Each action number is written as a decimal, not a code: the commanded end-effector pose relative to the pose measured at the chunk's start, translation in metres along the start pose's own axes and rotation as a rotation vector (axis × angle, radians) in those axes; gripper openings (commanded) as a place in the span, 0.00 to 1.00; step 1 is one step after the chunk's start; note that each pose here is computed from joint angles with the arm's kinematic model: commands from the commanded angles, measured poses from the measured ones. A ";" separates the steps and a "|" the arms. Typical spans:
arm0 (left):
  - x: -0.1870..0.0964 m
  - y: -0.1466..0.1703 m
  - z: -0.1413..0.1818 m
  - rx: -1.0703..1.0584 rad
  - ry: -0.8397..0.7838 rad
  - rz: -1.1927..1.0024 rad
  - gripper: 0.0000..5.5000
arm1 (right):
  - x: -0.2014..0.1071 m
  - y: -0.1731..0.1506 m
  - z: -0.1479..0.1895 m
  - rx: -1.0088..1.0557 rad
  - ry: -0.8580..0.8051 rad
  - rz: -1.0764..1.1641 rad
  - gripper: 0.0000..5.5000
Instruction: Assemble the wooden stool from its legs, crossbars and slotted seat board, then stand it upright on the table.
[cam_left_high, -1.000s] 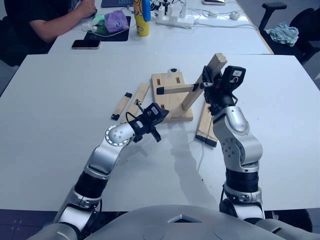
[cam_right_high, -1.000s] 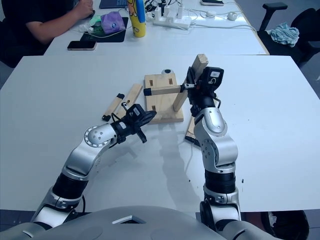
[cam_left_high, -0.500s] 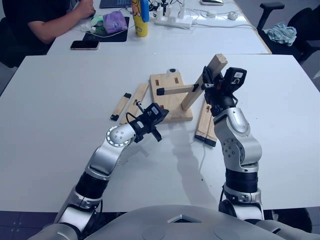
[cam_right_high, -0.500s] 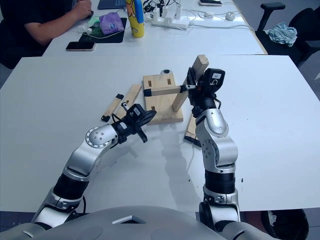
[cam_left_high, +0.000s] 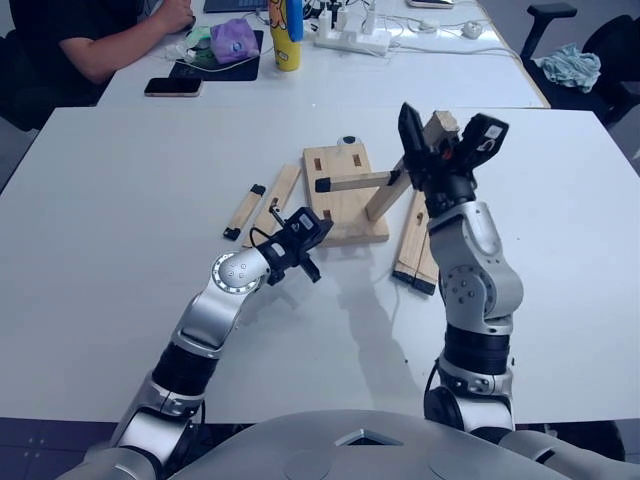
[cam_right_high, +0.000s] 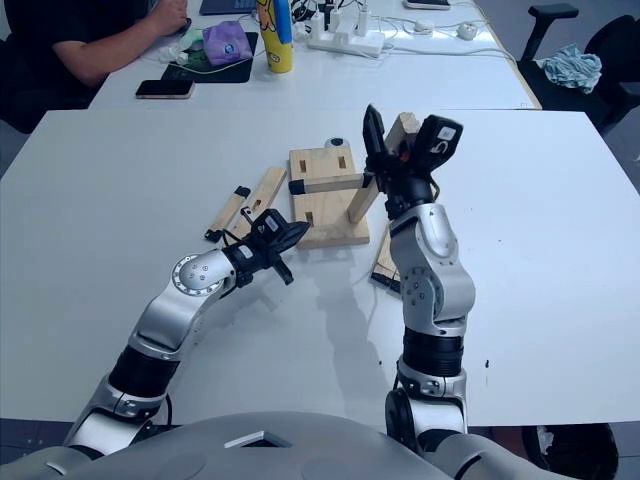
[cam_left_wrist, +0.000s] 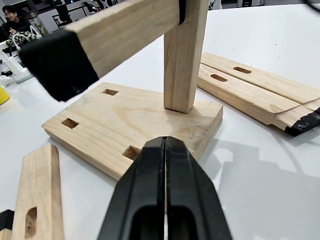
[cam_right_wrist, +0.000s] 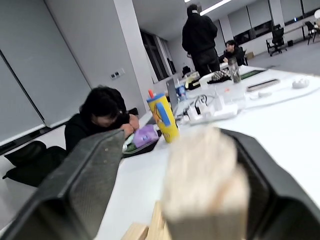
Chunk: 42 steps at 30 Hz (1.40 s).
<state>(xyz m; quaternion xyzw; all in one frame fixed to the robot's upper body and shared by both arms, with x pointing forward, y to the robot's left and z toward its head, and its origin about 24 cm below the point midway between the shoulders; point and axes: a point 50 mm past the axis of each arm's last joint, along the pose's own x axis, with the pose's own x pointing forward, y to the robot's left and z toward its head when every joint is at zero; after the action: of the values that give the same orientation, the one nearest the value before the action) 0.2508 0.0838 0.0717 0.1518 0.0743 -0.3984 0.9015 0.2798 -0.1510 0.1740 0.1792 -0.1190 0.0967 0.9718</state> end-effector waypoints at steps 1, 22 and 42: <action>-0.006 -0.001 -0.005 -0.013 0.013 0.038 0.00 | -0.019 -0.040 0.031 -0.182 0.006 -0.136 0.57; -0.011 -0.003 -0.004 -0.030 0.015 0.085 0.00 | -0.086 -0.061 -0.060 -0.007 0.784 -0.093 0.57; -0.011 -0.001 -0.004 -0.056 0.009 0.135 0.00 | -0.083 -0.085 -0.058 -0.200 0.986 -0.194 0.57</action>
<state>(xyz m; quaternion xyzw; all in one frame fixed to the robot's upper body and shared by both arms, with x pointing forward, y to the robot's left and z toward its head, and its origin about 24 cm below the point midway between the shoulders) 0.2409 0.0915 0.0678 0.1331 0.0820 -0.3412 0.9269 0.2318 -0.2120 0.0758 0.0530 0.3459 0.0809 0.9333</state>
